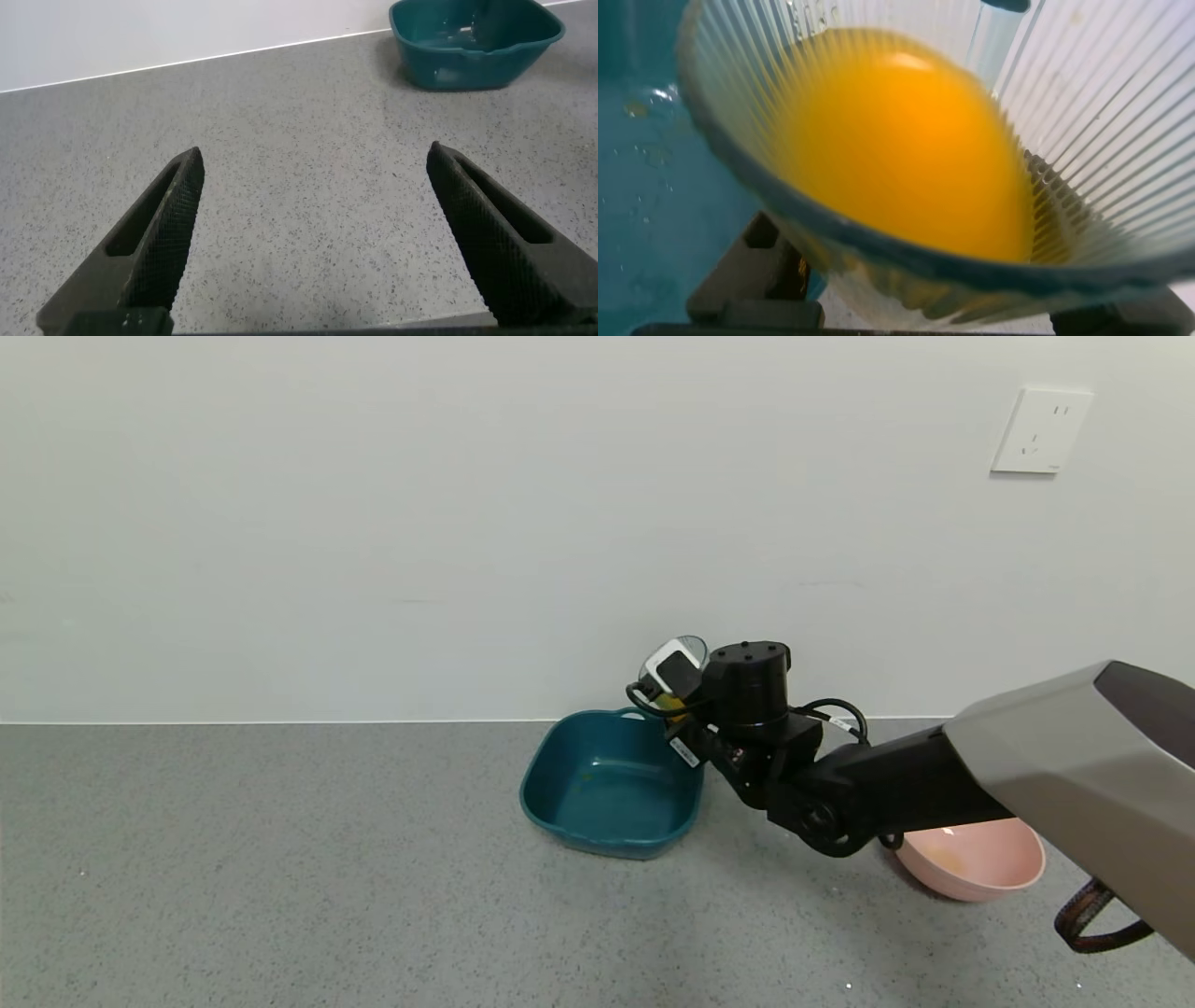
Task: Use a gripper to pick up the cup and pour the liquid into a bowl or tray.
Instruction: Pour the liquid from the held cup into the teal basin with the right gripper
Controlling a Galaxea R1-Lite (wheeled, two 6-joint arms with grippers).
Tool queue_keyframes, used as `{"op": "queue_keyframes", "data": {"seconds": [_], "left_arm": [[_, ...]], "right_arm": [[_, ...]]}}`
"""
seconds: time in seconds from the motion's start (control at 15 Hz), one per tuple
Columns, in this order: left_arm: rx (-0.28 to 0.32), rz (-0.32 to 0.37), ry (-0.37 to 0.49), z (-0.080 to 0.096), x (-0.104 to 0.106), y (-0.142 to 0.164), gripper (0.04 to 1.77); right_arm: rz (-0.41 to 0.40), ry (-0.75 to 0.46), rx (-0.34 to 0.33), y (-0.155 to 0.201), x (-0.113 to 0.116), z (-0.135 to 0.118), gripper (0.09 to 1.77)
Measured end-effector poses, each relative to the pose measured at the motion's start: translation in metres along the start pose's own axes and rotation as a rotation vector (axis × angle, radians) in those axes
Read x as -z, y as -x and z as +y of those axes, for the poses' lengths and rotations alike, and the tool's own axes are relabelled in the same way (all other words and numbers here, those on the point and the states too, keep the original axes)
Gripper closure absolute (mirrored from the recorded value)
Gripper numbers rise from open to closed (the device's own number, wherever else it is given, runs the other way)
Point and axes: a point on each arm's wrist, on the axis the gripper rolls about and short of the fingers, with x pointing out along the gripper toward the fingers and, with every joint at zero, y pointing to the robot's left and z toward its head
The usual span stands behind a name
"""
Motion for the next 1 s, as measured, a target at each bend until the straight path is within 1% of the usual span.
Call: {"op": "queue_keyframes", "data": {"seconds": [0.13,0.8,1.0], "left_arm": [[0.000,0.000,0.000,0.0000,0.0000,0.0000,0.09],[0.000,0.000,0.000,0.0000,0.0000,0.0000,0.09],[0.000,0.000,0.000,0.0000,0.0000,0.0000,0.09]], "right_arm": [[0.021,0.018,0.001,-0.0005,-0.0021,-0.0006,0.50],[0.049,0.116,-0.024,-0.0003,-0.0018,0.0034,0.50],[0.065,0.161,-0.010,-0.0013,0.0002,0.0037,0.50]]}}
